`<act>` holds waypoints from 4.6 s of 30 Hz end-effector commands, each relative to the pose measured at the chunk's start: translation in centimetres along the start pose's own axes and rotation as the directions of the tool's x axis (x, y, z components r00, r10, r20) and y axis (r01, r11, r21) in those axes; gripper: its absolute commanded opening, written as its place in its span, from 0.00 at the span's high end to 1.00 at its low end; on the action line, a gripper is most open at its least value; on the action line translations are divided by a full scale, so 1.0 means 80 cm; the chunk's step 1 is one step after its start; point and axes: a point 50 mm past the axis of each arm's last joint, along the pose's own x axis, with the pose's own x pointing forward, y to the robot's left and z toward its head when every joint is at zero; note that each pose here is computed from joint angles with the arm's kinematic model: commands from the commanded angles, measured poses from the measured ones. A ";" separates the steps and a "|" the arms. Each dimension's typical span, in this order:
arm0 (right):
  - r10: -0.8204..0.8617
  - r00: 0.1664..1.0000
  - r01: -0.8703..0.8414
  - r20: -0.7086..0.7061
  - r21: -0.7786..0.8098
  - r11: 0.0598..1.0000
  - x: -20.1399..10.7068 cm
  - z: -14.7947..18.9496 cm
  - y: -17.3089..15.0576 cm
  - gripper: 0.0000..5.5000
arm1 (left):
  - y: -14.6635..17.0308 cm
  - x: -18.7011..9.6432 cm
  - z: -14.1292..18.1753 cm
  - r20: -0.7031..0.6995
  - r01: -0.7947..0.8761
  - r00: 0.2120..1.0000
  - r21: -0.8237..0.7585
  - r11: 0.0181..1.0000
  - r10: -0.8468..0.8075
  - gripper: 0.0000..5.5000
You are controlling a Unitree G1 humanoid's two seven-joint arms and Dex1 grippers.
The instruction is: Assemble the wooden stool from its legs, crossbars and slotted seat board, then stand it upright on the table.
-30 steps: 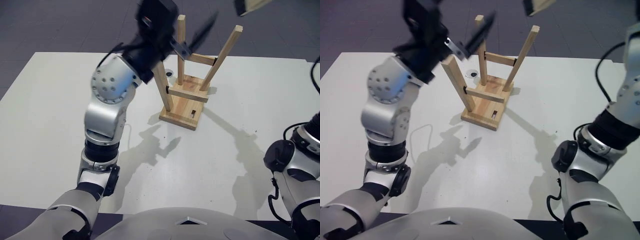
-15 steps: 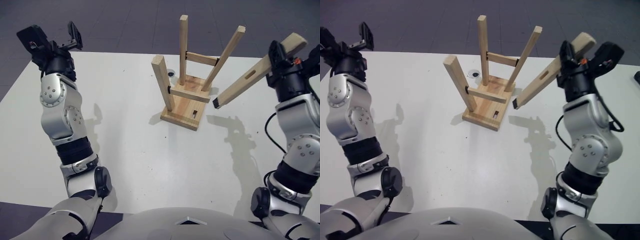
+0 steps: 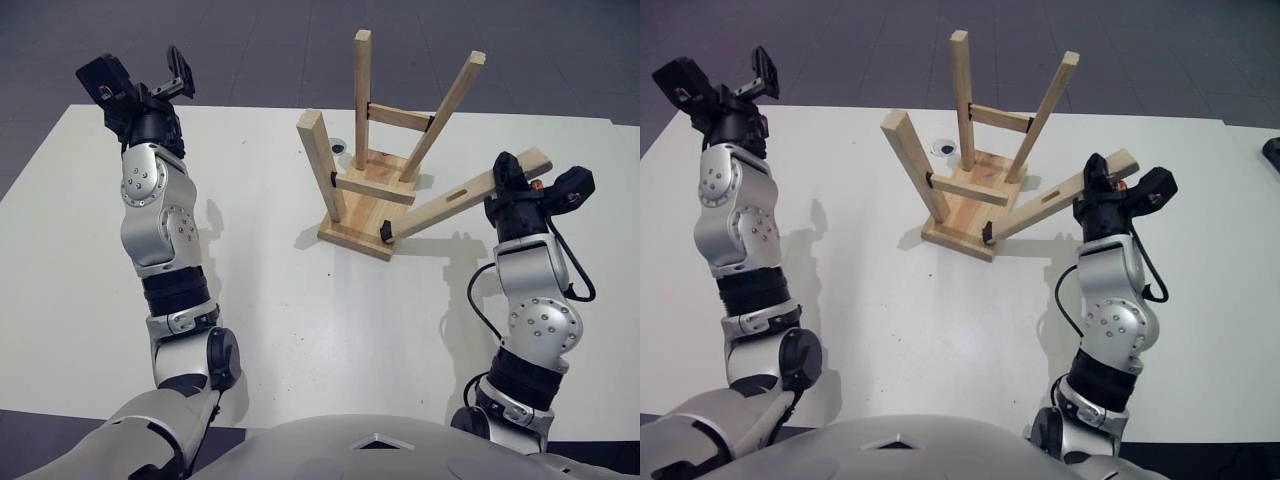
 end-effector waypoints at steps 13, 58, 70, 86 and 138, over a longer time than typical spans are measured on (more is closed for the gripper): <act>-0.105 0.988 0.127 0.117 -0.196 0.972 0.001 0.001 -0.032 0.82 | -0.017 -0.001 0.000 0.002 0.028 1.000 -0.029 0.999 -0.028 0.02; -0.350 0.789 -0.116 -0.506 -0.681 0.723 -0.065 -0.130 -0.144 0.82 | -0.079 -0.039 0.012 0.011 0.294 0.956 -0.095 0.951 -0.294 0.02; -0.305 0.777 -0.195 -0.551 -0.671 0.715 -0.088 -0.154 -0.175 0.81 | -0.102 -0.030 0.033 0.063 0.364 0.931 -0.141 0.921 -0.359 0.02; -0.326 0.751 -0.249 -0.575 -0.703 0.666 -0.084 -0.167 -0.184 0.81 | -0.125 -0.034 0.040 0.092 0.479 0.878 -0.134 0.868 -0.470 0.02; -0.033 0.800 -0.292 -0.598 -0.437 0.851 -0.018 -0.157 -0.065 0.82 | -0.228 -0.120 -0.079 -0.647 0.657 0.291 0.671 -0.344 -0.705 0.02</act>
